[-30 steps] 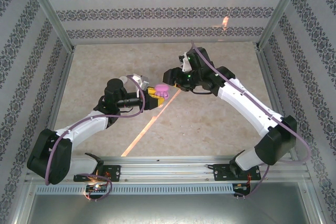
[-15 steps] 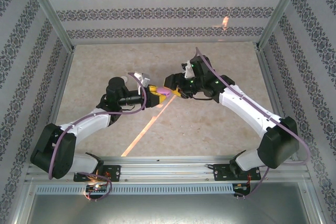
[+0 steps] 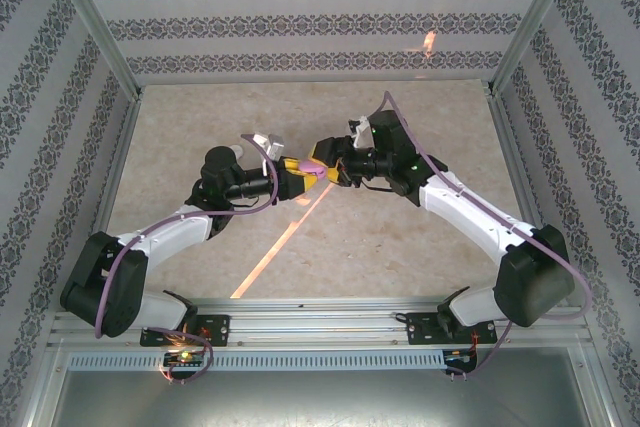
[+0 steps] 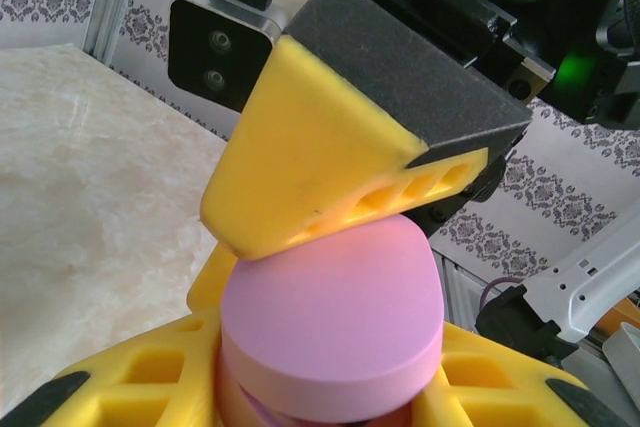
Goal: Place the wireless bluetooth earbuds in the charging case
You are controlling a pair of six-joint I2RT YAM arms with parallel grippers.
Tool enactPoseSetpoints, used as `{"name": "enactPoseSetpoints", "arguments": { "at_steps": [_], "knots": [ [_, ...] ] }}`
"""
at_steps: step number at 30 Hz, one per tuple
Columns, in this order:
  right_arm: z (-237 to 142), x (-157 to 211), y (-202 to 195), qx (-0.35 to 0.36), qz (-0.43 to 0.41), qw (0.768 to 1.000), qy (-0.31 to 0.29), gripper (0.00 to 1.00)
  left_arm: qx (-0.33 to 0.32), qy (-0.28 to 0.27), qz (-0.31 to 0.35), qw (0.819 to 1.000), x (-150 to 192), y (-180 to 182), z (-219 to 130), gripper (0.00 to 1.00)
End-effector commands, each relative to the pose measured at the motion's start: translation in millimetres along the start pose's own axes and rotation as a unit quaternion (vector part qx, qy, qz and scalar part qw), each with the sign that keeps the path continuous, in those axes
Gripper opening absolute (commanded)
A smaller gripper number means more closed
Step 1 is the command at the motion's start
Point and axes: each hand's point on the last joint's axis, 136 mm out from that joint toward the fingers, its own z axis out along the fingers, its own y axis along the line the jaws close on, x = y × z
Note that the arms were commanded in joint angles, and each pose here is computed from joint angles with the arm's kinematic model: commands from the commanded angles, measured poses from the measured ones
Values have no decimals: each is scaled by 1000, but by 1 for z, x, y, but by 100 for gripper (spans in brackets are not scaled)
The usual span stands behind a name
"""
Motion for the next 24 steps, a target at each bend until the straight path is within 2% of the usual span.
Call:
{"name": "enactPoseSetpoints", "arguments": {
  "at_steps": [1, 7, 16, 24],
  "knots": [
    [-6, 10, 23, -46, 4, 999, 19, 48, 3, -36, 36, 999, -34, -11, -1, 25],
    [-9, 12, 30, -64, 8, 998, 19, 43, -21, -10, 27, 999, -29, -5, 1, 26],
    [-6, 17, 36, -82, 16, 996, 36, 46, -46, 16, 16, 999, -24, 2, 3, 29],
    [-3, 13, 41, -103, 38, 993, 33, 34, -51, 21, 23, 998, -23, 1, 2, 37]
  ]
}}
